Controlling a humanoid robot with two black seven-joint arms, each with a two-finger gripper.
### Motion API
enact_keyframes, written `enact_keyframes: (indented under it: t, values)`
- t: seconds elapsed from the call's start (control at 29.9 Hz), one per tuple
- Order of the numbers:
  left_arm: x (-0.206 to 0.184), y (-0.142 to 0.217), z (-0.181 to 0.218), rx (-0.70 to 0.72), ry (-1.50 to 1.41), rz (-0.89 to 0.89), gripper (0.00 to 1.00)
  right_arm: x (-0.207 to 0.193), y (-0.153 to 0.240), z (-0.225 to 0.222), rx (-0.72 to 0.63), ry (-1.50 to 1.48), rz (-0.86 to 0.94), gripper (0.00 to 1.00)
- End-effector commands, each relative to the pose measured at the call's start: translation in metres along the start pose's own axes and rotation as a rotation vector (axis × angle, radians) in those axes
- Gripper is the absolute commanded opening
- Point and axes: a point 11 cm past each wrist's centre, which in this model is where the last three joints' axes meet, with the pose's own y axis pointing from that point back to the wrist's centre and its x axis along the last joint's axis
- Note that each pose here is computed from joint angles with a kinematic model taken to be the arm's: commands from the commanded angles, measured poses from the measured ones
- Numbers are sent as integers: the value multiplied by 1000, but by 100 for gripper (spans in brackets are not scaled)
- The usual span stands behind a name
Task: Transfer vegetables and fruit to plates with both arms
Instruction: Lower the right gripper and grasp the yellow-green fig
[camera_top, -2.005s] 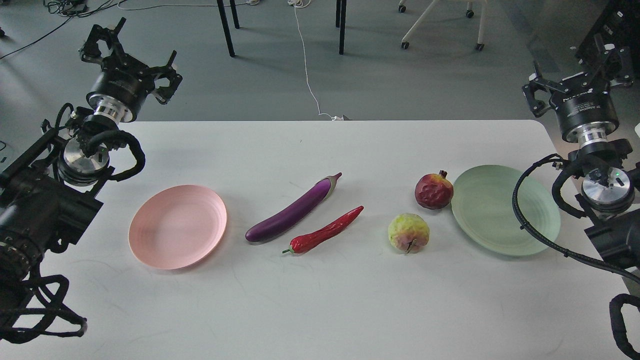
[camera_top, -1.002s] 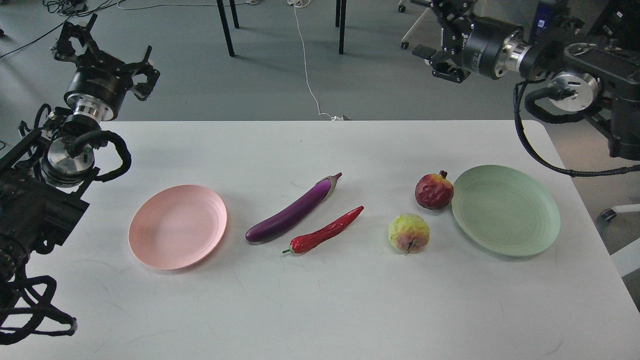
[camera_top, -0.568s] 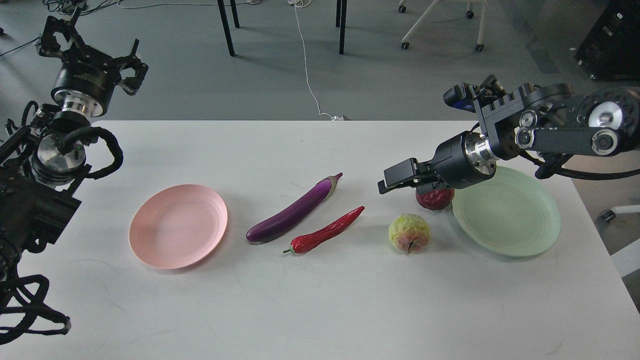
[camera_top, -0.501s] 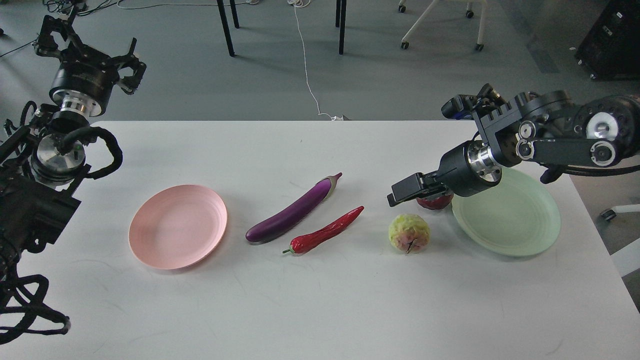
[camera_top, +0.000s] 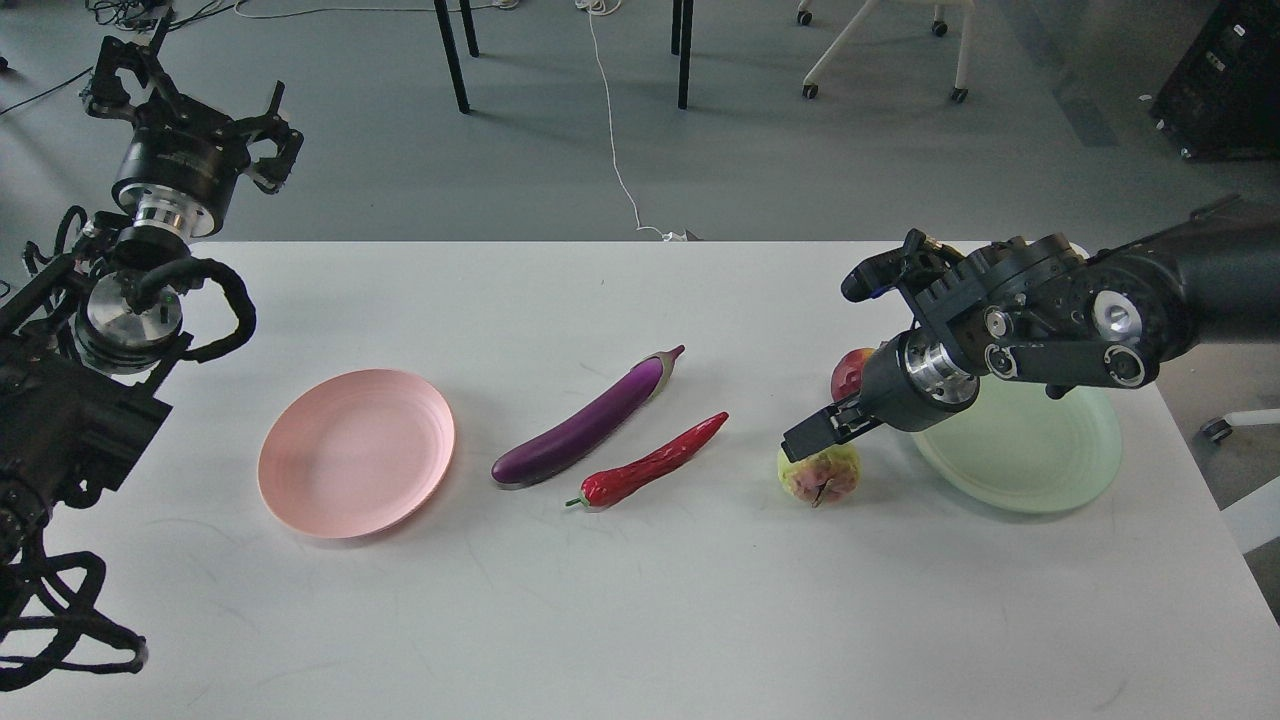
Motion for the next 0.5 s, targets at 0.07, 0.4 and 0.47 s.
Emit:
enact_keyframes:
  t: [0.07,0.4,0.47]
  values:
    - [0,0,-1,11,-1,0,98,6,-13,-12,-2,44,-7,96]
    - [5,5,-10,16,10,16,98,-15,-28,2,-46,42,-67,85]
    - [6,5,-9,15,9,16,98,-15,-29,2,-45,43,-70,78]
